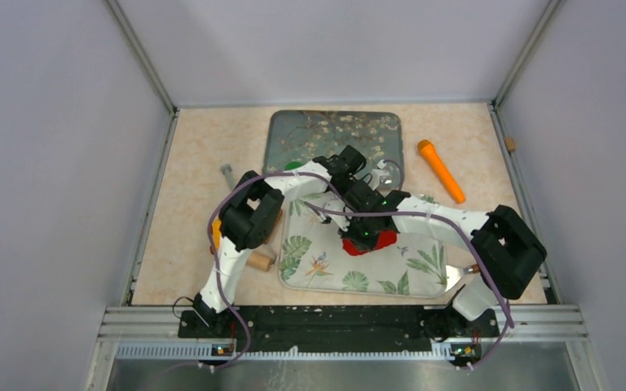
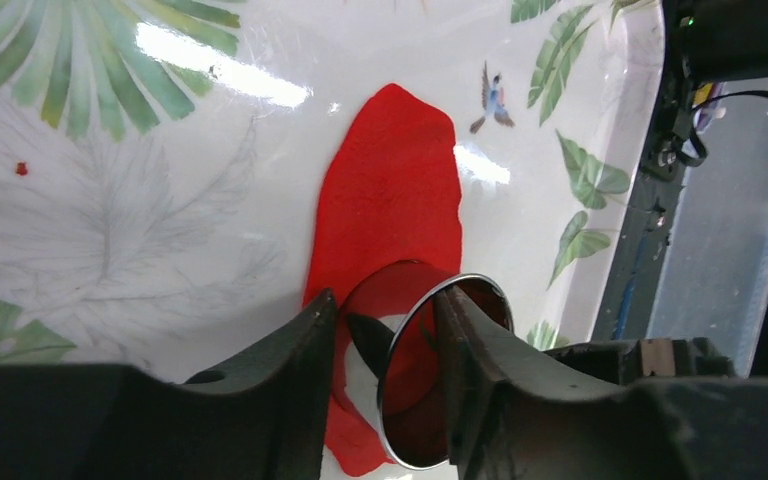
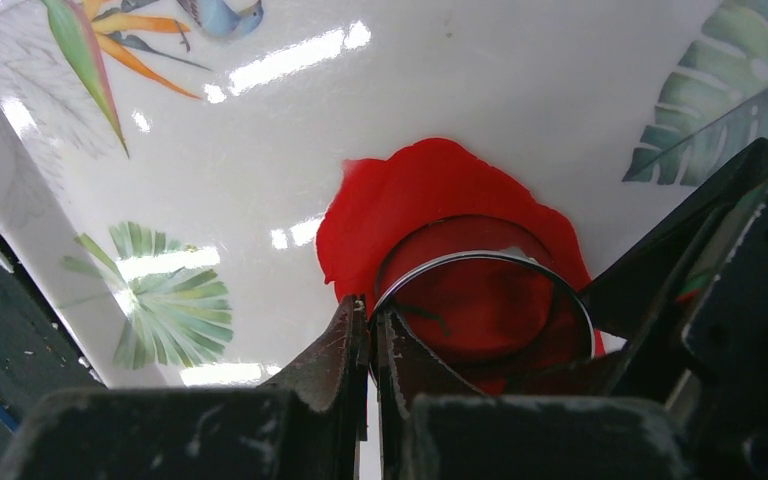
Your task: Roll out the dumpling wrappers from the dough
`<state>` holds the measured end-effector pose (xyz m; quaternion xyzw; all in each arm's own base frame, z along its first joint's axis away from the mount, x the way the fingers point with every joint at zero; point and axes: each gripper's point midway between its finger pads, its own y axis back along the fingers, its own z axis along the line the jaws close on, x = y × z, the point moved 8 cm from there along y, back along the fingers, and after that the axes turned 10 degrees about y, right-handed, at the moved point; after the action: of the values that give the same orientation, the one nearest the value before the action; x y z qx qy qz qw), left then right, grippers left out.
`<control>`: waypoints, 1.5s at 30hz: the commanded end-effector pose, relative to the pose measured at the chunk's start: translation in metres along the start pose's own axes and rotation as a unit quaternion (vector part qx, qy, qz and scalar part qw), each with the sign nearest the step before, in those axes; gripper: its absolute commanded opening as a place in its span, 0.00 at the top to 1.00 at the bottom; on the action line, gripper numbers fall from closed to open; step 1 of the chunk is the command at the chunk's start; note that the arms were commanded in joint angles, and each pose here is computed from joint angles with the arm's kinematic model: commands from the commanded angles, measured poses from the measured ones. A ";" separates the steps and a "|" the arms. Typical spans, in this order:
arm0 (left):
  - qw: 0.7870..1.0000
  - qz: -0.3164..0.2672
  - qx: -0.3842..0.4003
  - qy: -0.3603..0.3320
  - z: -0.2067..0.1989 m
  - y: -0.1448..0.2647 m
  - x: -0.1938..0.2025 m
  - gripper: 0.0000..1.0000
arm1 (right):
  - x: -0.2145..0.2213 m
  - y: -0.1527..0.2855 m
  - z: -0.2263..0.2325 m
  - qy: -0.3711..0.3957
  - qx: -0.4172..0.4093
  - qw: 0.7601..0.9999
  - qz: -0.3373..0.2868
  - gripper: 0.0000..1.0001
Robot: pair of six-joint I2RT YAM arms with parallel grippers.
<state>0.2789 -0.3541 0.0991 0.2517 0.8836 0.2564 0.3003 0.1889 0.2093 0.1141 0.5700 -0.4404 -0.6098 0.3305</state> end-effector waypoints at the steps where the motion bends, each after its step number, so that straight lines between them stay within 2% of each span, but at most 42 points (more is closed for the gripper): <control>1: 0.997 -0.071 0.006 -0.010 -0.022 0.032 -0.031 0.52 | -0.024 0.006 -0.001 0.059 0.000 0.998 -0.026 1.00; 5: 0.993 -0.120 0.000 -0.006 -0.027 0.087 -0.046 0.43 | -0.036 0.032 -0.003 0.068 0.012 0.997 -0.037 1.00; 12: 0.987 -0.159 -0.014 0.024 -0.020 0.155 -0.039 0.40 | -0.053 0.079 -0.008 0.072 0.035 0.996 -0.046 1.00; 14: 0.984 -0.173 -0.018 0.026 -0.020 0.171 -0.037 0.03 | -0.046 0.086 -0.011 0.061 0.037 0.996 -0.045 1.00; 15: 0.983 -0.179 -0.022 0.025 -0.021 0.178 -0.036 0.01 | -0.040 0.090 -0.015 0.051 0.042 0.997 -0.044 1.00; 19: 0.975 -0.197 -0.095 0.035 -0.019 0.198 -0.030 0.01 | -0.001 0.107 -0.038 -0.005 0.077 0.997 -0.027 1.00; 22: 0.952 -0.223 -0.202 0.060 -0.012 0.210 -0.022 0.01 | 0.043 0.123 -0.059 -0.057 0.117 0.991 0.000 1.00; 25: 0.939 -0.221 -0.256 0.054 -0.007 0.216 -0.011 0.01 | 0.086 0.134 -0.068 -0.103 0.133 0.986 0.021 1.00; 27: 0.940 -0.210 -0.263 0.054 -0.007 0.216 -0.004 0.01 | 0.110 0.138 -0.069 -0.122 0.142 0.982 0.034 1.00; 31: 0.951 -0.204 -0.226 0.054 -0.016 0.211 0.002 0.01 | 0.155 0.139 -0.076 -0.164 0.171 0.970 0.050 1.00; 37: 0.959 -0.190 -0.196 0.076 -0.015 0.199 0.016 0.01 | 0.198 0.127 -0.082 -0.210 0.175 0.959 0.076 1.00; 39: 0.962 -0.179 -0.189 0.083 -0.010 0.191 0.025 0.05 | 0.206 0.121 -0.082 -0.222 0.176 0.956 0.083 1.00; 40: 0.964 -0.170 -0.185 0.087 -0.008 0.187 0.032 0.07 | 0.209 0.119 -0.083 -0.228 0.174 0.954 0.085 0.94; 43: 0.966 -0.160 -0.180 0.090 -0.008 0.182 0.042 0.08 | 0.207 0.120 -0.085 -0.241 0.174 0.952 0.079 0.68; 45: 0.968 -0.159 -0.174 0.085 -0.012 0.183 0.046 0.08 | 0.198 0.131 -0.088 -0.241 0.185 0.951 0.055 0.53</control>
<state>0.3026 -0.1948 0.1787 0.0320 0.8732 0.4073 0.2656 0.2225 -0.0375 0.1371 0.3985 -0.6456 -0.6271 0.1765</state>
